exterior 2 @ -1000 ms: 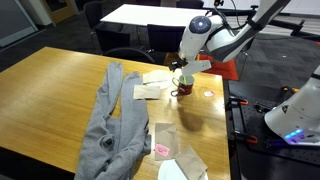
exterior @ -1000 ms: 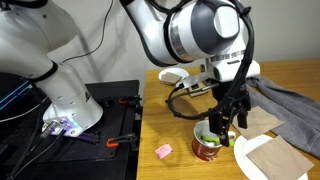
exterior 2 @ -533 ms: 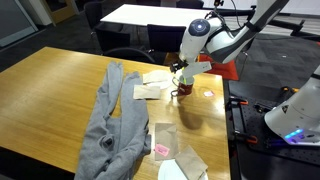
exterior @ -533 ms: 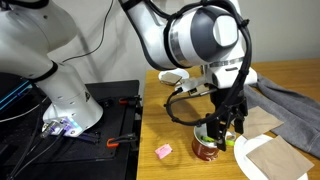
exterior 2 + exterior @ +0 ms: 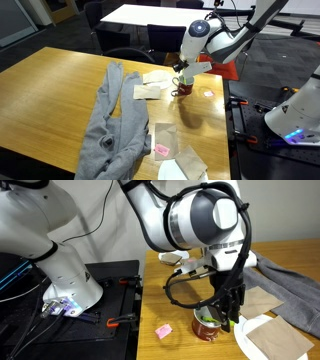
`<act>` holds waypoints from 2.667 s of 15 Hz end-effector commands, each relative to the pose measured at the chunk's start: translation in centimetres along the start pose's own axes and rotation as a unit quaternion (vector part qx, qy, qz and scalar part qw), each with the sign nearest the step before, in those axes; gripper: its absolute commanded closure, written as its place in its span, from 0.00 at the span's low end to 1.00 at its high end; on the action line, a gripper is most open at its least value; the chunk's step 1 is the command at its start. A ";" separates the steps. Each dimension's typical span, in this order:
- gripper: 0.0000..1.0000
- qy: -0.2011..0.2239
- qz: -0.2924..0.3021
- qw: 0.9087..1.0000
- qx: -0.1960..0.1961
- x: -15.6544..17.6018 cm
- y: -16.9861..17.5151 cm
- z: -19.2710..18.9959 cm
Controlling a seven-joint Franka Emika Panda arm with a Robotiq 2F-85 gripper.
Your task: Remove the yellow pen from the maroon mug
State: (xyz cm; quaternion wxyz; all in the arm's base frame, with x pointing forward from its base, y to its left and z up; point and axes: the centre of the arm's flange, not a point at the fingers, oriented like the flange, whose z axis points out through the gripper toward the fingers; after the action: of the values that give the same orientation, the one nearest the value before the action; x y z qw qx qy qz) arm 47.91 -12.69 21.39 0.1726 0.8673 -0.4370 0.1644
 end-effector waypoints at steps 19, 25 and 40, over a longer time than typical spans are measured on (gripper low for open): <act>0.96 0.078 -0.027 0.996 0.033 0.7 0.3 -8.4; 0.96 0.052 -0.027 0.997 0.043 1.9 2.1 -13.2; 0.96 -0.104 -0.025 0.994 -0.005 1.7 9.5 -16.1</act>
State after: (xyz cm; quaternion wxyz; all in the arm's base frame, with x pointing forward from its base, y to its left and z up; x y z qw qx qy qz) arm 41.06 -11.37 37.29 0.1420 0.8918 -0.4210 0.0852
